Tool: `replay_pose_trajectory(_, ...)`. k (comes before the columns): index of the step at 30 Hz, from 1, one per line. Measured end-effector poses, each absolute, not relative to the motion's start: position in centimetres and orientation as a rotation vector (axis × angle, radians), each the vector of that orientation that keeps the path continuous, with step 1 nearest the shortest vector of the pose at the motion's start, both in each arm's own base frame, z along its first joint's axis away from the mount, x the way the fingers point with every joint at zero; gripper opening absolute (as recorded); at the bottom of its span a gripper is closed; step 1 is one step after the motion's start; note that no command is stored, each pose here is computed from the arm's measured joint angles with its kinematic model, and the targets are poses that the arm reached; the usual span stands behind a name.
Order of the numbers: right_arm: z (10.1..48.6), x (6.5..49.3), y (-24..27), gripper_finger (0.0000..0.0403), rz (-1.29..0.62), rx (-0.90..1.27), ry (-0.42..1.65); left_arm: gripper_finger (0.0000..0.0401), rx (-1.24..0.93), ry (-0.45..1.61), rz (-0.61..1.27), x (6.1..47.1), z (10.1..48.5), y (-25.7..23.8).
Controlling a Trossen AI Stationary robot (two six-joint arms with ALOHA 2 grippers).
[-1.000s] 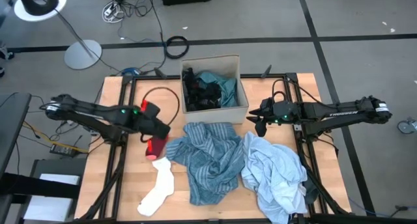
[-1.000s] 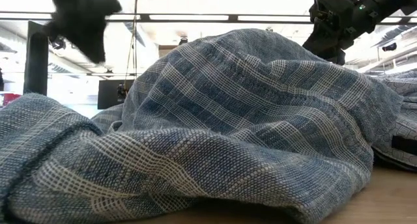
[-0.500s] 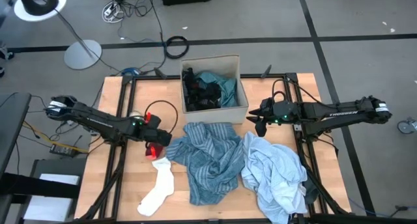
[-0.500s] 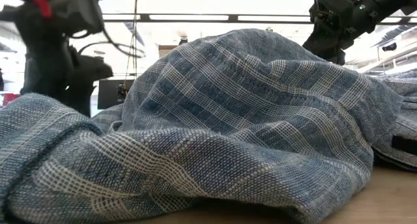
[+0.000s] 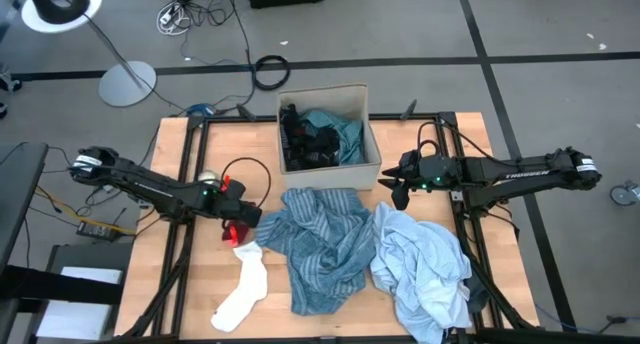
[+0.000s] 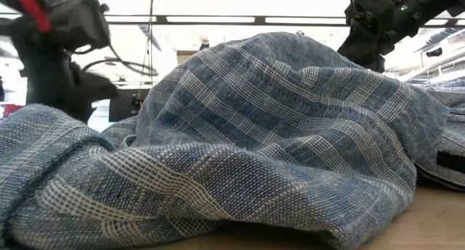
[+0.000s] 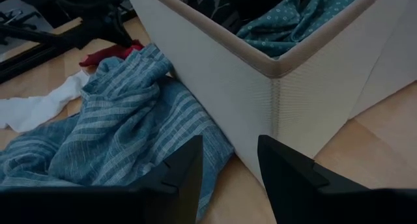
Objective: Sort clothes
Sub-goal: Put the red sock into the laundry bin
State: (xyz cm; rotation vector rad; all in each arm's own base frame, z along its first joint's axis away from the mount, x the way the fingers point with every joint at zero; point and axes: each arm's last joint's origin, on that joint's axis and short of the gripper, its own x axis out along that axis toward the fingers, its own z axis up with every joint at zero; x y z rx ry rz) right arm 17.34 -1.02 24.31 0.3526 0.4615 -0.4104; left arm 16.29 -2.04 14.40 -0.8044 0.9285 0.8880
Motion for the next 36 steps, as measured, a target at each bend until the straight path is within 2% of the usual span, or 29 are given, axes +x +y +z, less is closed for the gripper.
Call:
replay_pose_trajectory(5, 24.3, 17.3, -1.0, 0.0148, -0.41, 0.352, 0.462, 0.0002, -0.73, 0.93, 0.853, 17.6, 17.6, -2.2)
replay_pose_trajectory(10, 24.3, 17.3, -1.0, 0.0148, -0.41, 0.352, 0.462, 0.0001, -0.624, 0.865, 0.818, 19.4, 23.3, -1.9)
replay_pose_trajectory(19, 24.4, 17.4, -1.0, 0.0148, -0.409, 0.354, 0.454, 0.0, -0.392, 0.54, 0.722, 21.8, 35.4, 0.4)
replay_pose_trajectory(24, 24.4, 17.4, -1.0, 0.0148, -0.408, 0.355, 0.45, 0.0, -0.286, 0.347, 0.695, 23.1, 40.6, 3.0)
replay_pose_trajectory(29, 24.4, 17.4, -1.0, 0.0148, -0.408, 0.354, 0.45, 0.0, -0.231, 0.332, 0.667, 25.7, 42.4, 6.1)
replay_pose_trajectory(36, 24.4, 17.4, -1.0, 0.0148, -0.408, 0.353, 0.451, 0.0, -0.24, 0.41, 0.637, 30.0, 41.5, 10.8)
